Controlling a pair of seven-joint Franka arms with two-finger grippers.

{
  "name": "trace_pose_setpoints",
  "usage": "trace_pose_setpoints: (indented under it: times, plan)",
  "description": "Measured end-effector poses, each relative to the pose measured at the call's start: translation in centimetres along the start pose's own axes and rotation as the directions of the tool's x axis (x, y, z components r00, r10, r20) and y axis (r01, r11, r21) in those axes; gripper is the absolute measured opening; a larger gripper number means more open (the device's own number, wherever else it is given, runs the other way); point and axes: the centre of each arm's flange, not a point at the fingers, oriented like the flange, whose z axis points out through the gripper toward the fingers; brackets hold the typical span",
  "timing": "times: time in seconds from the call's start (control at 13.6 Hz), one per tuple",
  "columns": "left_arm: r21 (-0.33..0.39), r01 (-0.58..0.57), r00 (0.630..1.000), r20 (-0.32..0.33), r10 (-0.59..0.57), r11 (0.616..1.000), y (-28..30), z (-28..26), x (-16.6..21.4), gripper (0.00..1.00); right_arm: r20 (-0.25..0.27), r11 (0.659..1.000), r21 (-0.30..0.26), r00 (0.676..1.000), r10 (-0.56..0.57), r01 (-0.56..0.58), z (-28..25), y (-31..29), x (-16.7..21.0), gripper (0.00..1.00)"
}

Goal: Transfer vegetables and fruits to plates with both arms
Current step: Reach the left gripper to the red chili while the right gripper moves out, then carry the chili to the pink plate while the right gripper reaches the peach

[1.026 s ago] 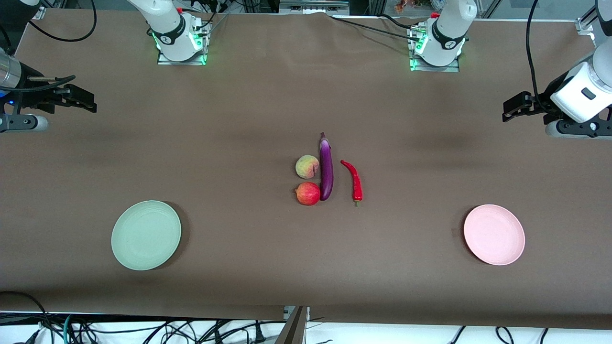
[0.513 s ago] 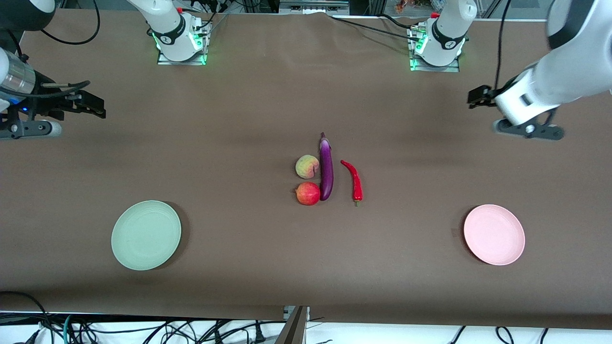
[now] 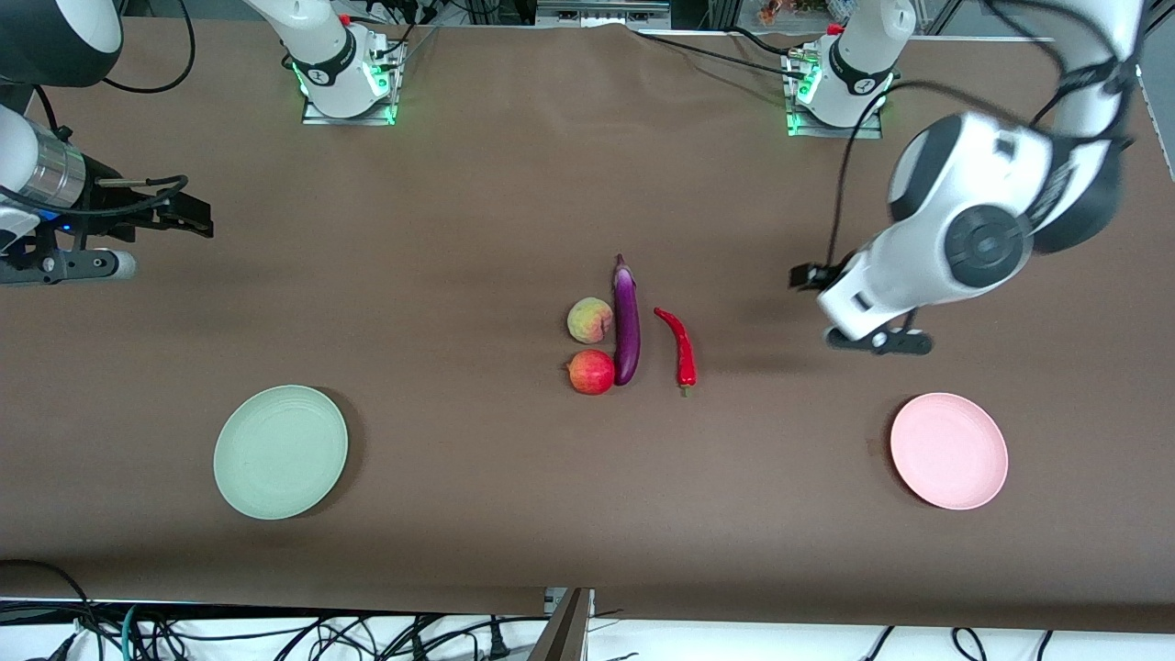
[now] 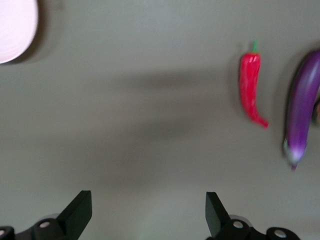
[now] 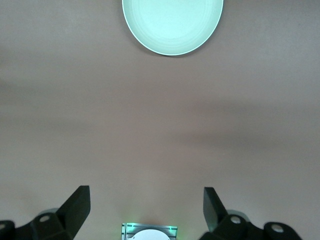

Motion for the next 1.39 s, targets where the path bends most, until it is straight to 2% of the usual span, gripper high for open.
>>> trace_pose_setpoints:
  times: [0.29,0.59,0.81,0.95,1.03,1.1,1.39]
  plan:
    - [-0.036,0.077,0.995,-0.059,-0.079,0.996,6.5,7.4,3.0,1.0,0.01,1.0,-0.002,1.0,-0.012,0.012,0.5,-0.7,0.4,1.0]
    - [-0.007,0.147,0.977,-0.152,-0.147,0.989,12.6,14.1,3.7,1.0,0.02,1.0,-0.002,1.0,-0.012,0.012,1.2,-0.7,0.9,1.0]
    - [0.001,0.137,0.972,-0.195,-0.134,0.991,15.0,18.3,4.1,1.0,0.008,1.0,-0.002,1.0,-0.012,0.012,1.2,-0.7,1.0,1.0]
    - [0.008,0.126,0.971,-0.208,-0.122,0.992,15.3,20.4,4.4,0.96,-0.007,1.0,0.004,1.0,-0.014,0.014,1.3,-0.9,1.5,1.0]
    - [0.012,0.123,0.972,-0.204,-0.118,0.992,15.3,21.1,4.5,0.88,-0.021,1.0,0.016,1.0,-0.02,0.02,1.7,-1.3,2.1,1.0]
    - [0.014,0.12,0.972,-0.203,-0.115,0.993,15.4,21.5,4.5,0.76,-0.032,0.999,0.031,0.999,-0.024,0.025,2.3,-2.2,2.8,1.0]
    - [0.013,0.127,0.97,-0.211,-0.121,0.992,15.1,21.0,4.9,0.32,-0.056,0.996,0.068,0.997,0.053,-0.049,5.8,-7.6,6.1,1.0]
